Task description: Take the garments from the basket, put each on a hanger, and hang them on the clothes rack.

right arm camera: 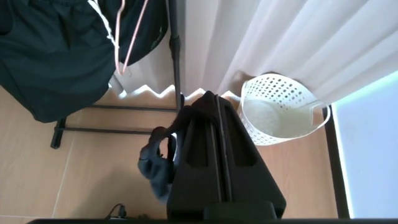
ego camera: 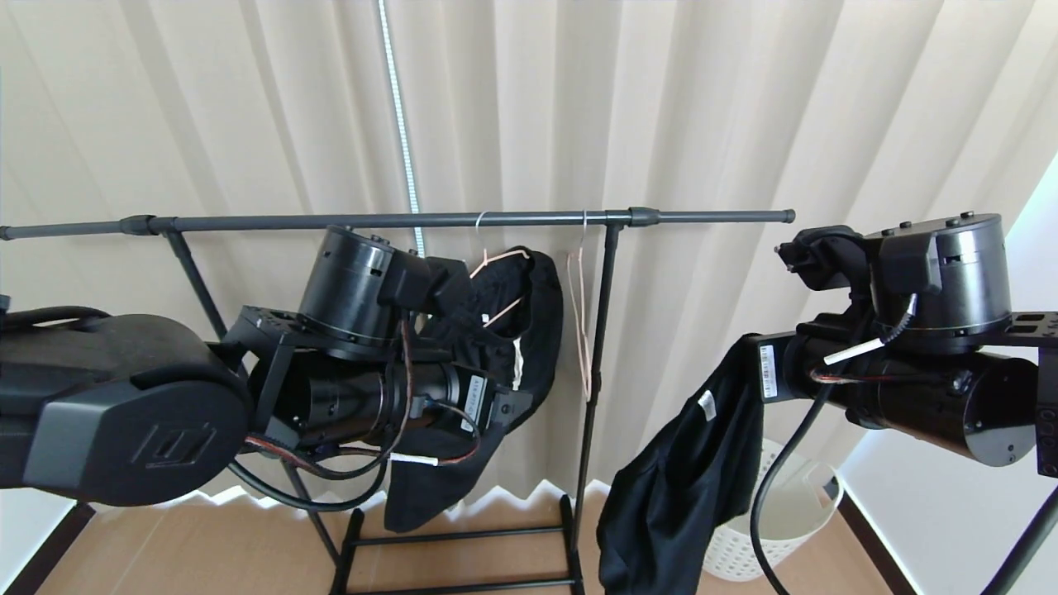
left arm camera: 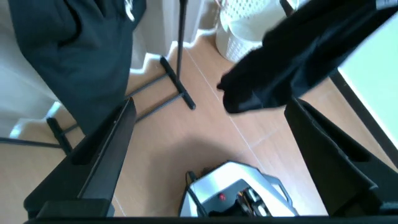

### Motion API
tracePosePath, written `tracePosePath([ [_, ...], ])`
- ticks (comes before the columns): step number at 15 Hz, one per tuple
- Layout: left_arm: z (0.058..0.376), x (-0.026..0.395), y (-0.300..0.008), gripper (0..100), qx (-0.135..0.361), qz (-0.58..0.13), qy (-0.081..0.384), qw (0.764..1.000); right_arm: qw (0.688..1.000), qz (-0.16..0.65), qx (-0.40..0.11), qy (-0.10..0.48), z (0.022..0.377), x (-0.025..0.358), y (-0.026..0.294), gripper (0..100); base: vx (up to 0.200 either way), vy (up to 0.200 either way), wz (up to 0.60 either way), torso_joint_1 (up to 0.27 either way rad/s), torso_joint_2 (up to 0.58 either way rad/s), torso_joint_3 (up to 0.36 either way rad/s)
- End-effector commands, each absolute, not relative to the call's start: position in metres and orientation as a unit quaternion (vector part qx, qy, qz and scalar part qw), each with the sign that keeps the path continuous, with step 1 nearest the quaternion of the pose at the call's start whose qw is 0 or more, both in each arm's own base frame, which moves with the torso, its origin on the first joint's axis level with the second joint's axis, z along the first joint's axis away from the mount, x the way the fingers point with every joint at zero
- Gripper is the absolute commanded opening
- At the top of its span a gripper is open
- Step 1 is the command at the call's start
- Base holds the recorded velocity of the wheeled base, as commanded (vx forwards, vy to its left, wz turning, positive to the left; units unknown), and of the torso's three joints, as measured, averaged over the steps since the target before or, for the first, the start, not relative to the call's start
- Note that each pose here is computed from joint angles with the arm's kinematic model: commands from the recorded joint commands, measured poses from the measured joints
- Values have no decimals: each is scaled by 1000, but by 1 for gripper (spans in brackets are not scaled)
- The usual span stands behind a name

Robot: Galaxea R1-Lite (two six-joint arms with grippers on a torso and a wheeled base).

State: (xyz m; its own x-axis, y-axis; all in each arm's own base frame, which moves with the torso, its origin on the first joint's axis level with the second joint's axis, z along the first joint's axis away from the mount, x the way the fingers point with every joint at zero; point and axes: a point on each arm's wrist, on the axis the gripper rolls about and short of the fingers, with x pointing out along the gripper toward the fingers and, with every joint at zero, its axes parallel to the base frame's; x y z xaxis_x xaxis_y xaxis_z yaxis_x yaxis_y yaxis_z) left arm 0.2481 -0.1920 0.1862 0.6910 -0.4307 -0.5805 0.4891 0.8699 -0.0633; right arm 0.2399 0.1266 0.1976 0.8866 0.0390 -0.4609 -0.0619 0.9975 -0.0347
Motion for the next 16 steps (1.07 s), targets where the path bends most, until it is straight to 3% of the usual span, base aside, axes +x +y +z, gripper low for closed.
tracePosePath([
  [1,178,255,-199,100,53,-248,312,915,970,25,-28,240,193,238,125,0,200,0,0,22,7,2],
  [5,172,260,-201,100,60,-226,316,919,970,26,-29,241,191,239,126,0,200,0,0,7,12,1],
  [8,167,263,-205,100,61,-223,321,918,970,26,-29,241,191,239,126,0,0,0,0,0,0,0],
  [13,157,295,-249,100,48,-198,307,930,970,25,-29,241,191,240,126,0,0,0,0,0,0,0],
  [16,135,319,-280,100,25,-180,310,933,970,25,-29,241,191,240,126,0,0,0,0,0,0,0],
])
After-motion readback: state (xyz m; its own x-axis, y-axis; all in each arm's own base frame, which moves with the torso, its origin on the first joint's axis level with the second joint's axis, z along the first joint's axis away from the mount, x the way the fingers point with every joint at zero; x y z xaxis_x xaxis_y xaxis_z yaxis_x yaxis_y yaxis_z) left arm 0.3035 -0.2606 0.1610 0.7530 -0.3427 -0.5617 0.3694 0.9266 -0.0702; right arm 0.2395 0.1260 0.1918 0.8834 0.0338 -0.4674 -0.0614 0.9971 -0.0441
